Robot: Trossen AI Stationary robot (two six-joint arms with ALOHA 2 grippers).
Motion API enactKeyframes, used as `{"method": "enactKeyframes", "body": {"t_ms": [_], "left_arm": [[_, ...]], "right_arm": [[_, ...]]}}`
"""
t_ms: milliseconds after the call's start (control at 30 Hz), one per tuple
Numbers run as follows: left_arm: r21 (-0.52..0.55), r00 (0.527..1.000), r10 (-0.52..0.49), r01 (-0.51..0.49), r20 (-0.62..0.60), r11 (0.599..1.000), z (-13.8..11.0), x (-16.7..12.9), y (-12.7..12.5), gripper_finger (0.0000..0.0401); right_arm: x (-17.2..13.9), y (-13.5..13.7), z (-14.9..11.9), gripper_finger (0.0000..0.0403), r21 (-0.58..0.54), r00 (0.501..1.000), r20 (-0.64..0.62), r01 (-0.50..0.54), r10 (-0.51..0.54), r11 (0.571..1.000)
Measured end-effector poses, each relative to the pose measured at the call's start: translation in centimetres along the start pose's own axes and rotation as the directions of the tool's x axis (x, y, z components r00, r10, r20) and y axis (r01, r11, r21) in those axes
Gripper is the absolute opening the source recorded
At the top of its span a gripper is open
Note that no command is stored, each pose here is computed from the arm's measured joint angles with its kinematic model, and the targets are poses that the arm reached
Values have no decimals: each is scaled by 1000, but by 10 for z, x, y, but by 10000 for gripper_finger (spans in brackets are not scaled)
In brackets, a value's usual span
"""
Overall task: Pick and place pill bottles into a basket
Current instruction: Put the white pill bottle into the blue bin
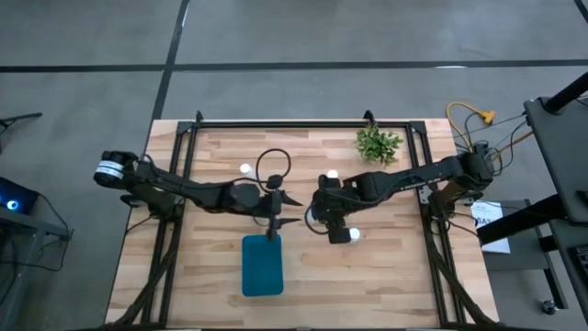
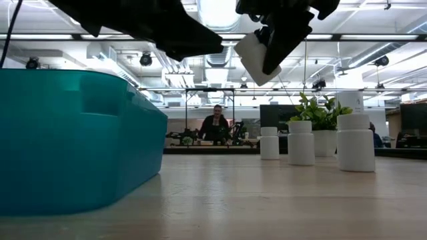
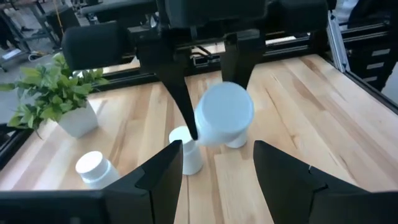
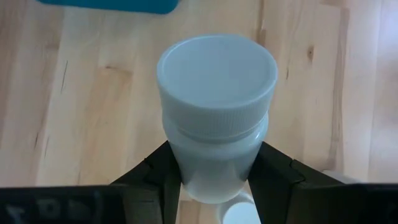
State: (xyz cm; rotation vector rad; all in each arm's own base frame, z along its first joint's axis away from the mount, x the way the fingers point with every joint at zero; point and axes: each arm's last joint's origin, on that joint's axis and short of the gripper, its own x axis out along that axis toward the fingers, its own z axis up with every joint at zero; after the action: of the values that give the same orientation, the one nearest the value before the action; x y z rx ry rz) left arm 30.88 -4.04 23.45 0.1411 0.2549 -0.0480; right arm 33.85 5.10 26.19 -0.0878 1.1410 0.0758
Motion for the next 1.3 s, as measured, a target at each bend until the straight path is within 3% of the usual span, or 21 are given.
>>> {"method": "enactKeyframes", "body": {"t_ms": [767, 1300], "left_arm": [[-24, 999, -37, 37, 10, 999, 13, 24, -6, 180], [-30, 1000, 22, -23, -13, 999, 10, 29, -6, 180]], "right_arm": [[3, 0, 1, 132, -8, 1000, 9, 0, 1, 1000], [3, 0, 3, 132, -14, 1000, 28, -1, 1, 1000]]}}
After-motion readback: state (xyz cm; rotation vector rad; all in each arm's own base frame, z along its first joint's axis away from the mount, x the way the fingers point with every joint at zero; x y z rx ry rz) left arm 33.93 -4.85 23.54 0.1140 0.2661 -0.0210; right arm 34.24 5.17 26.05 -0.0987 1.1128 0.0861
